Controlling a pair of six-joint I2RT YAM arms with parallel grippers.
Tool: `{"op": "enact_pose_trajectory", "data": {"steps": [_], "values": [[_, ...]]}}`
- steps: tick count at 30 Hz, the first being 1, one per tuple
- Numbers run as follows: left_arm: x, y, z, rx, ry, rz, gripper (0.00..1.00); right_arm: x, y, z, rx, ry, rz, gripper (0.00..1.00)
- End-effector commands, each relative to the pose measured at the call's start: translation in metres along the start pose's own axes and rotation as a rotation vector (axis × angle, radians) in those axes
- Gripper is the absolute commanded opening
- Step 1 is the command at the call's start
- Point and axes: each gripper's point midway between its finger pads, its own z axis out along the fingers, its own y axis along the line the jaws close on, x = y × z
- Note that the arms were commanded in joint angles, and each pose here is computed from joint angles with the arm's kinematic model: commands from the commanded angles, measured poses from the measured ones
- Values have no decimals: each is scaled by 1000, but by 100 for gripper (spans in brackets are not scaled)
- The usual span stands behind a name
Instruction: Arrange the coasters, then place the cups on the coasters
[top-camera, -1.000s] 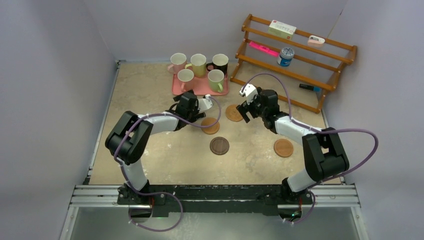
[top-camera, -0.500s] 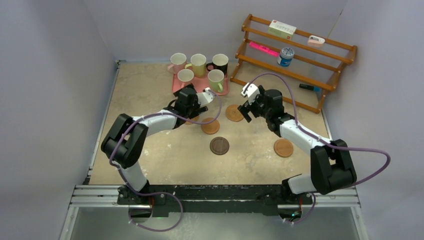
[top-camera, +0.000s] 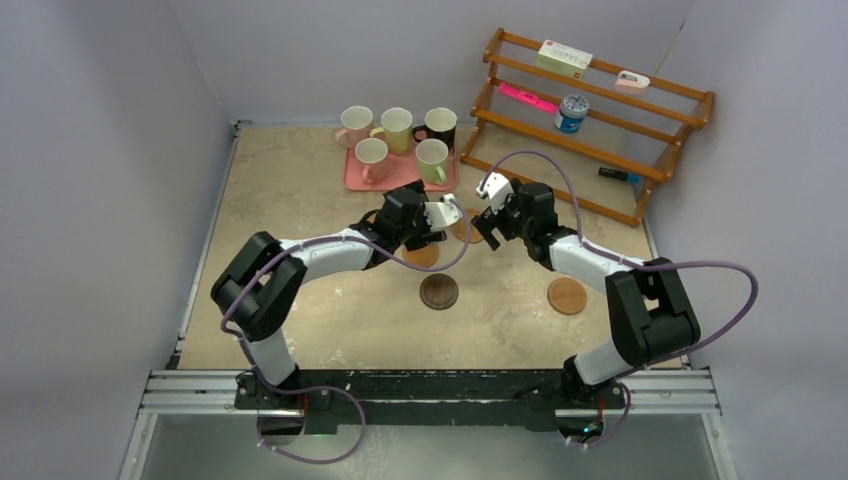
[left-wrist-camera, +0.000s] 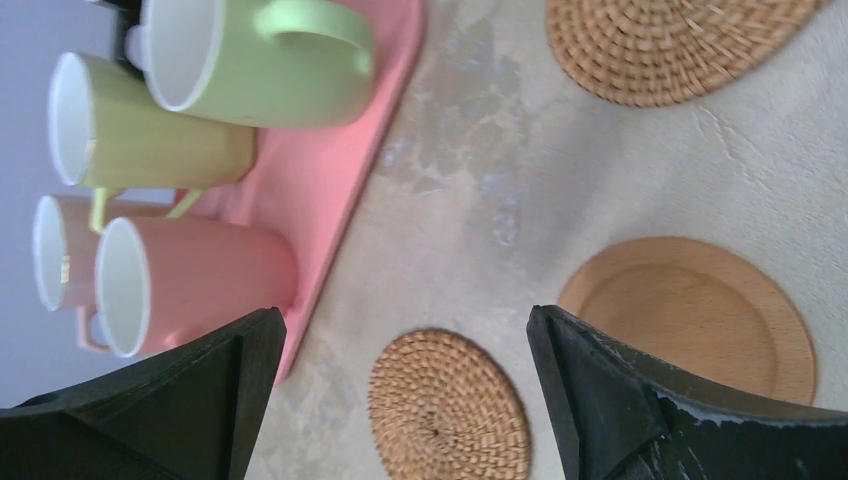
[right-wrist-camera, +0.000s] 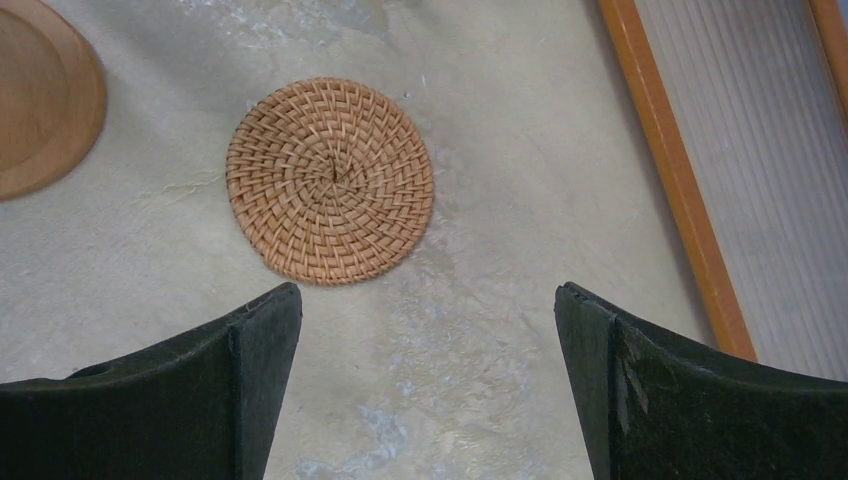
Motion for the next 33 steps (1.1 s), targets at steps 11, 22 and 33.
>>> {"op": "enact_pose_trajectory", "data": {"steps": [11,22,33], "values": [[17,-67,12,235,7,-14,100,-23,-16,16,50,-40,28,98],[60,-96,-46,339,59,33,100,-14,-17,40,60,-2,45,98],[98,-95,-99,291,96,32,100,-13,-7,65,64,31,36,98]]}}
